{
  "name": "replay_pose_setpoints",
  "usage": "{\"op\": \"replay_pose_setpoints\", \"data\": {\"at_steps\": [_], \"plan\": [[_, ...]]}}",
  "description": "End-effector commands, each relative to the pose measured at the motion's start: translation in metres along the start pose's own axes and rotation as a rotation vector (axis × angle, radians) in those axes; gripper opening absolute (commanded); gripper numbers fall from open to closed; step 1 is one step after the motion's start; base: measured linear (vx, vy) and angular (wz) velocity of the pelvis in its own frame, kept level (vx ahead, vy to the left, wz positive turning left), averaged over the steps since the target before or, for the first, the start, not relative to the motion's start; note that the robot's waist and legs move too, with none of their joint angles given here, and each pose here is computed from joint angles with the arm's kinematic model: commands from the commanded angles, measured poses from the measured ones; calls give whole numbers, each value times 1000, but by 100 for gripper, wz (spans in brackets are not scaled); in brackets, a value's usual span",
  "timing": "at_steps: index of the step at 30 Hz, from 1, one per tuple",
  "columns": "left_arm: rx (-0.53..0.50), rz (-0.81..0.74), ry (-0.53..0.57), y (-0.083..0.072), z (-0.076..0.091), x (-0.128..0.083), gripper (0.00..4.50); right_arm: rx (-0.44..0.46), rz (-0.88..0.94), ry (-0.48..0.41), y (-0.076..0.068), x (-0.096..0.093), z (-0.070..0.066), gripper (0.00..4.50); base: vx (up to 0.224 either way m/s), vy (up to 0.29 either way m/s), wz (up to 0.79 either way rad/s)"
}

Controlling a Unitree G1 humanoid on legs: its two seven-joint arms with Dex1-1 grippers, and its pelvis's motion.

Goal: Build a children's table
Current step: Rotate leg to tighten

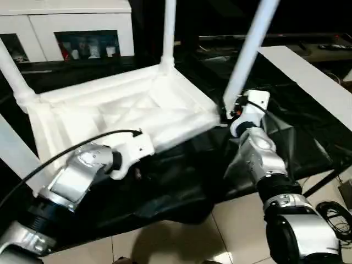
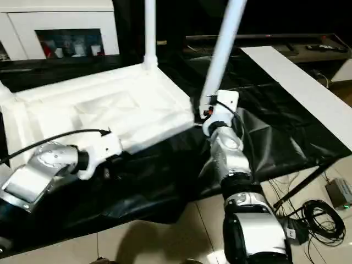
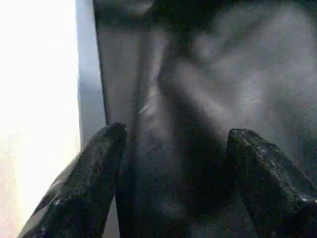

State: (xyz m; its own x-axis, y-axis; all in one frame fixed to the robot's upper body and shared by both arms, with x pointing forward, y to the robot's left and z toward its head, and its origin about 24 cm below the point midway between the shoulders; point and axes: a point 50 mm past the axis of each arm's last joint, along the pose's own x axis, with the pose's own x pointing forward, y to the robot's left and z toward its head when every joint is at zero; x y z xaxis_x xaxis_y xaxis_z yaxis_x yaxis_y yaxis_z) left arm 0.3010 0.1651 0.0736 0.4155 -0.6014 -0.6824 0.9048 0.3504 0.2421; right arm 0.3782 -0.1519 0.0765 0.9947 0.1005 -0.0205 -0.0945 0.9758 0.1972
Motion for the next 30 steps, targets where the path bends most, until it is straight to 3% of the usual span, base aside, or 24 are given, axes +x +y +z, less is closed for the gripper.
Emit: {"op": "replay_pose_setpoints", "data": {"at_steps": [1,6,13,17,21,24,25,30], "plan": [[21,65,56,7,-6,-3,367,1,-49,-12,-11,0,4,387,0,0,0],[64,154,35,15,-4,1,367,2,-84,-16,-21,-1,6,387,0,0,0],[81,296,-114,19,10,6,367,5,-79,-11,-21,-6,-2,387,0,0,0],[-78,336,-387,6,24,-2,367,-12,-36,0,-19,-16,-11,387,0,0,0],[-228,395,-679,-6,30,-25,367,-51,32,5,-16,-30,-17,387,0,0,0],[-307,368,-767,-15,22,-40,385,-63,72,7,-14,-38,-20,387,0,0,0],[-361,324,-793,-23,5,-54,395,-81,115,14,-11,-43,-24,387,0,0,0],[-454,234,-806,-33,-25,-86,437,-98,200,31,0,-48,-29,387,0,0,0]]}}
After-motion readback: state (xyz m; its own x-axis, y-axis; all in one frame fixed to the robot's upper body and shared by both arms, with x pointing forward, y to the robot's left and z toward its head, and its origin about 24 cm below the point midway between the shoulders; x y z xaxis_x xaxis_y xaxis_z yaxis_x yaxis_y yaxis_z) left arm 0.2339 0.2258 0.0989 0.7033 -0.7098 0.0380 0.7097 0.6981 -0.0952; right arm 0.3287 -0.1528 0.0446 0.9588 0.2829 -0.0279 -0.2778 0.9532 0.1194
